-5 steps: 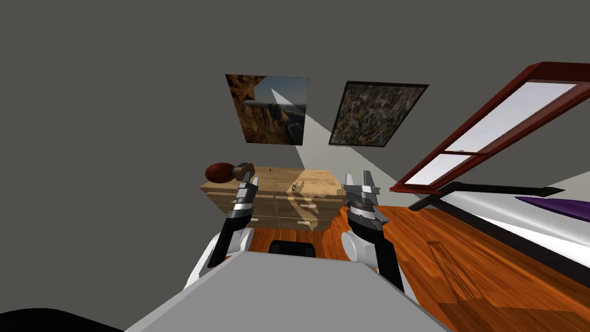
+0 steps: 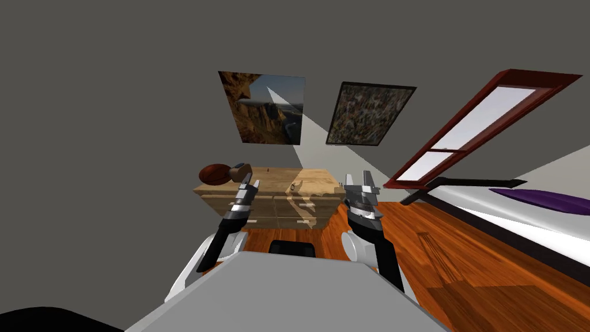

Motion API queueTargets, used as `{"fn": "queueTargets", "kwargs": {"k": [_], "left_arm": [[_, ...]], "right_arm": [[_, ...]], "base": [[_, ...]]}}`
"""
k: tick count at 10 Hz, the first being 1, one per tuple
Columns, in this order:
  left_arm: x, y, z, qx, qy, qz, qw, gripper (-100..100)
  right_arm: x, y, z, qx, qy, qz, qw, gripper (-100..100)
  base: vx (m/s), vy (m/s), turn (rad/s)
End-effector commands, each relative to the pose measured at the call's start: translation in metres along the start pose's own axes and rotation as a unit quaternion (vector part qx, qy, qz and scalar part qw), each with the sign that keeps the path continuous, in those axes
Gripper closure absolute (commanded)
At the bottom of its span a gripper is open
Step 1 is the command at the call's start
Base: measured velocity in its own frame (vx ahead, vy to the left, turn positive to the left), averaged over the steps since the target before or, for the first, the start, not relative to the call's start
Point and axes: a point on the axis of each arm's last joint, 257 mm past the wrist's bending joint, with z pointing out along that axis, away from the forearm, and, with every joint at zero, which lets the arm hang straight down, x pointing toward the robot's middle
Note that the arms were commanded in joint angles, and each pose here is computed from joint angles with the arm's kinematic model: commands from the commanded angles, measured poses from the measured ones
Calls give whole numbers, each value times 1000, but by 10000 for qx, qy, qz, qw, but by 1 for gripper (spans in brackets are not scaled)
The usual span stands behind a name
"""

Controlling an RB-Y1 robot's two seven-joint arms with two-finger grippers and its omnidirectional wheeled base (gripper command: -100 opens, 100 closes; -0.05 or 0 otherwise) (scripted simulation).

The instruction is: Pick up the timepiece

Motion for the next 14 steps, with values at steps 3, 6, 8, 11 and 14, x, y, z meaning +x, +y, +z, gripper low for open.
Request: {"fn": "queueTargets", "kwargs": {"k": [3,6,8,11,14], "left_arm": [[-5,14,-5,-399,81,-284,9988,-100],[-8,20,-8,-574,66,-454,9973,-100],[-12,27,-11,-760,26,-620,9952,-100],[-22,42,-19,-1159,-122,-902,9891,-100],[-28,51,-23,-1363,-254,-1205,9830,-100]], "right_arm": [[0,0,0,0,0,0,10000,0],[0,0,0,0,0,0,10000,0],[0,0,0,0,0,0,10000,0],[0,0,0,0,0,0,10000,0],[0,0,0,0,0,0,10000,0]], "base": [[-23,25,-88],[-14,20,-84],[-19,17,-91],[-23,21,-122],[-19,18,-115]]}}
